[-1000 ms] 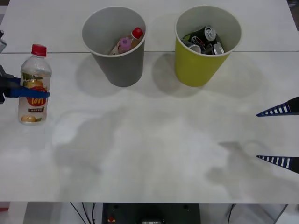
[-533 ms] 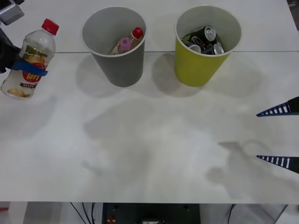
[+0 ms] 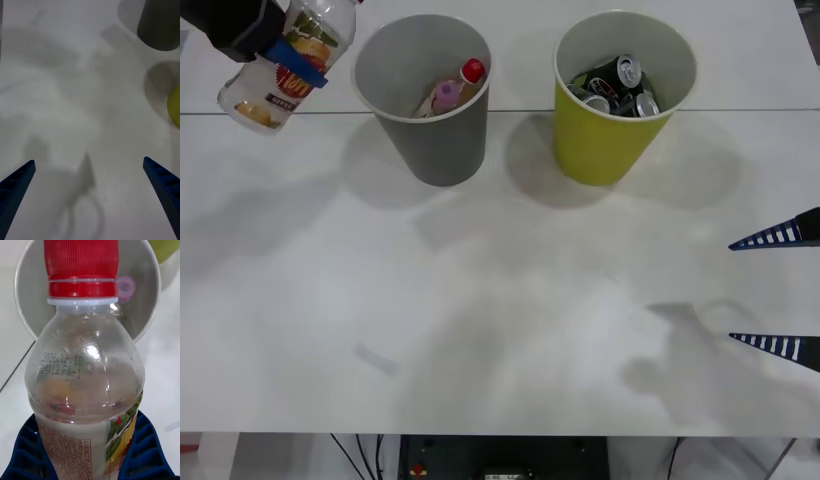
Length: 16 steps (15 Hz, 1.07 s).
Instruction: Put the can into the green bin and the plastic bottle into the gray bin
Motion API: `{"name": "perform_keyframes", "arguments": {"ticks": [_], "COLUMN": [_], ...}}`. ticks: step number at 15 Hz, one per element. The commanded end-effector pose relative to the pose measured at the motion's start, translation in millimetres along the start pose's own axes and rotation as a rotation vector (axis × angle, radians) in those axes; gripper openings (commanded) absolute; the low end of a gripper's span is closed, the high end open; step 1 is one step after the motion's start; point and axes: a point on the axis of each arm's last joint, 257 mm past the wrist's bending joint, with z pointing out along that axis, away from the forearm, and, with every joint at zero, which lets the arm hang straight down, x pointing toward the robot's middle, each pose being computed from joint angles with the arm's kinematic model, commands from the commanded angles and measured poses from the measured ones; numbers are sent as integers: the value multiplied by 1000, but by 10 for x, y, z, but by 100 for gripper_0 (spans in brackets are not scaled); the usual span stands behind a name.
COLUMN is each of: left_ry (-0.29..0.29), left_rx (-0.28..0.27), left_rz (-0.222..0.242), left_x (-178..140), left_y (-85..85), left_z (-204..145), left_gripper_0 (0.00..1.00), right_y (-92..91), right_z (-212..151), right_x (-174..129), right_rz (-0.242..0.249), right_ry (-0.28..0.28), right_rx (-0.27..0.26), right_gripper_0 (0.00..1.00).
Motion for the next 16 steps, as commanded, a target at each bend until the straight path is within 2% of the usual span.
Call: {"name": "perform_keyframes", "arguments": {"ticks": [1,6,9,12,14,16], "left_ry": [-31,-47,-43,-84,-104,-104], "left_rx": [-40,-65,-64,-69,-81,-86], "left_rz": [8,14,7,-9,-27,-27], "left_x": [-433,-972,-1155,-1363,-1454,-1470], "left_y": [67,16,-46,-50,2,9], "left_z": [55,228,376,483,508,511], "left_gripper_0": [2,2,2,3,3,6], "right_y": [0,0,0,0,0,0], "right_z": [0,0,0,0,0,0], "right_x": [0,0,0,0,0,0], "right_rz": [0,0,0,0,0,0], "right_ry": [0,0,0,0,0,0], "right_rx": [0,0,0,0,0,0], "right_gripper_0": [100,100,100,100,100,100]}}
